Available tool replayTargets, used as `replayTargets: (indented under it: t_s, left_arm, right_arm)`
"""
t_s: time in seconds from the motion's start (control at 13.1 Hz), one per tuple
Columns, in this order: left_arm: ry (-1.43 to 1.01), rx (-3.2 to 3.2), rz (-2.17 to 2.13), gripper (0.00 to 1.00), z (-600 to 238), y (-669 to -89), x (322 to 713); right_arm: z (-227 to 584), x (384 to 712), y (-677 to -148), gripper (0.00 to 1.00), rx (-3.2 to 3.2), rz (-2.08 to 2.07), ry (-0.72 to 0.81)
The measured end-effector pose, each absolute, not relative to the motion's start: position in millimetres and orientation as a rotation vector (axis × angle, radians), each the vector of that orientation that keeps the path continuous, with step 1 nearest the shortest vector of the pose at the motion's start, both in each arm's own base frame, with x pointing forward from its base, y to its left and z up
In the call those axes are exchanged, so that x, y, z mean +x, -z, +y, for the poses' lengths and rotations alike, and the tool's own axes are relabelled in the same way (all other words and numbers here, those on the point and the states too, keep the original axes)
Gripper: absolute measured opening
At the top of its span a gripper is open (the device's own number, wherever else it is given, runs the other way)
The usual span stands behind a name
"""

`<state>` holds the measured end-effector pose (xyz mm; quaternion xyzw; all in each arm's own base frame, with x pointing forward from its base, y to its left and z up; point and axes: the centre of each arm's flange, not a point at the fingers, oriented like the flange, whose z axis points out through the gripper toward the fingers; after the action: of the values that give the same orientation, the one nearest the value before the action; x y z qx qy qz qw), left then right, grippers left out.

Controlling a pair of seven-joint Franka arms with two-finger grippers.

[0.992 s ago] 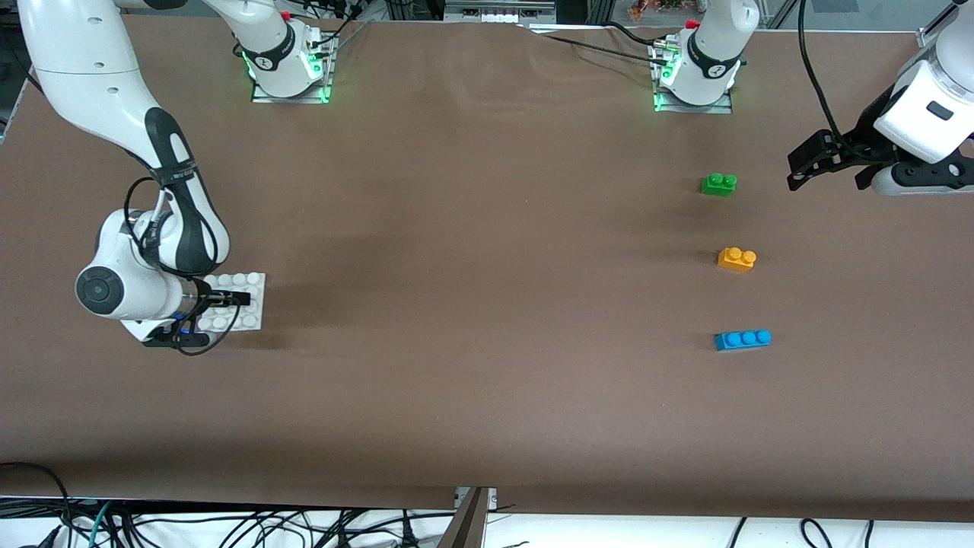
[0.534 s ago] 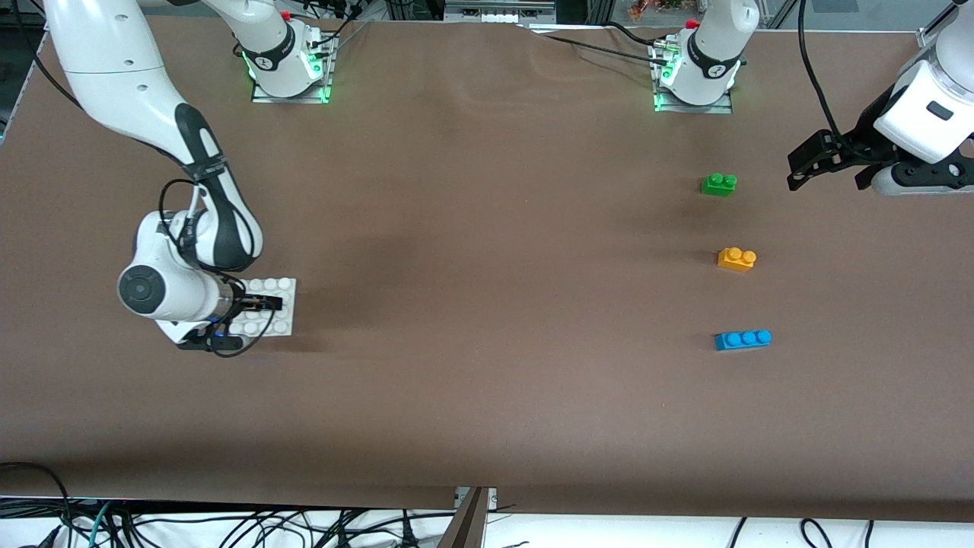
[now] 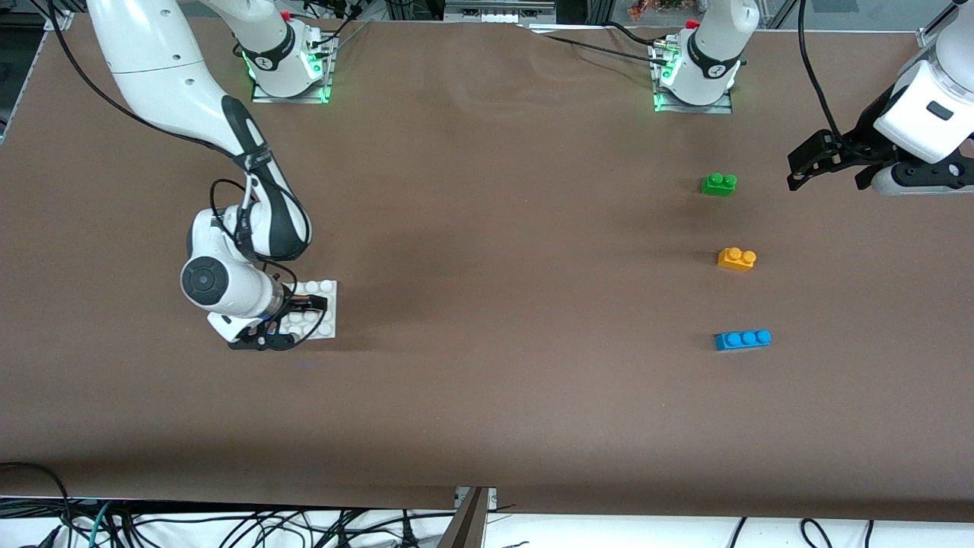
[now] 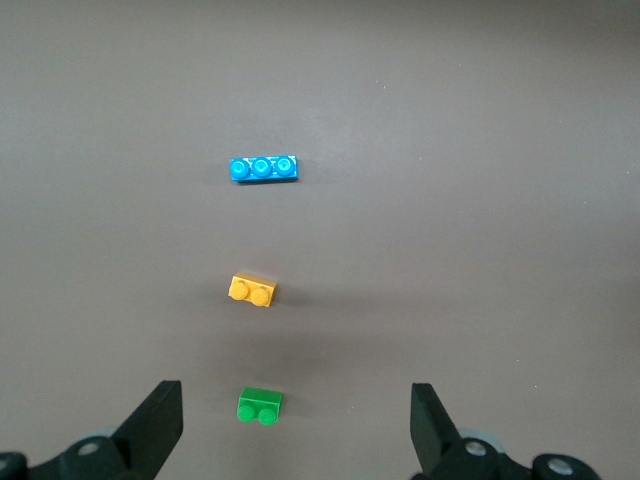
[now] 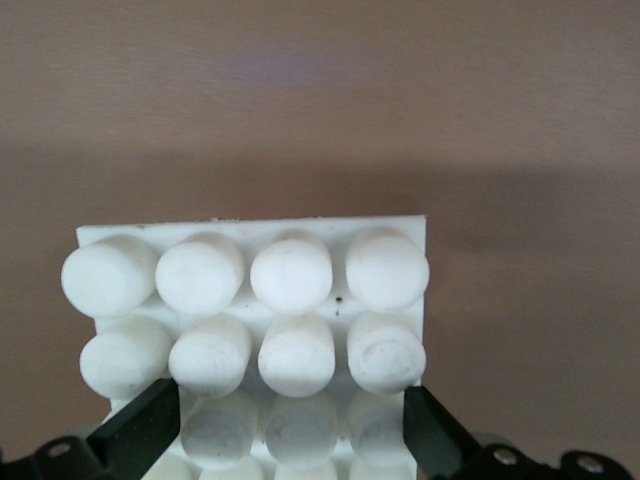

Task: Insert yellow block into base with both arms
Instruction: 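Slide the white base plate with the right gripper toward the table middle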

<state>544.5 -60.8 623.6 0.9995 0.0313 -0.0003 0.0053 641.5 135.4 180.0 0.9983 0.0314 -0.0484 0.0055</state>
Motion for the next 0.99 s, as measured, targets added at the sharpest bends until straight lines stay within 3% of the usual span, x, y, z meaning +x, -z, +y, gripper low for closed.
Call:
replayTargets:
  t_s: [0.99]
  left_arm:
    - [0.001,3.13,0.092,1.0,-63.0,-623.6,544.2]
  right_arm:
    - [297.8,599.2,-161.2,1.0,3.139,0.002,0.07]
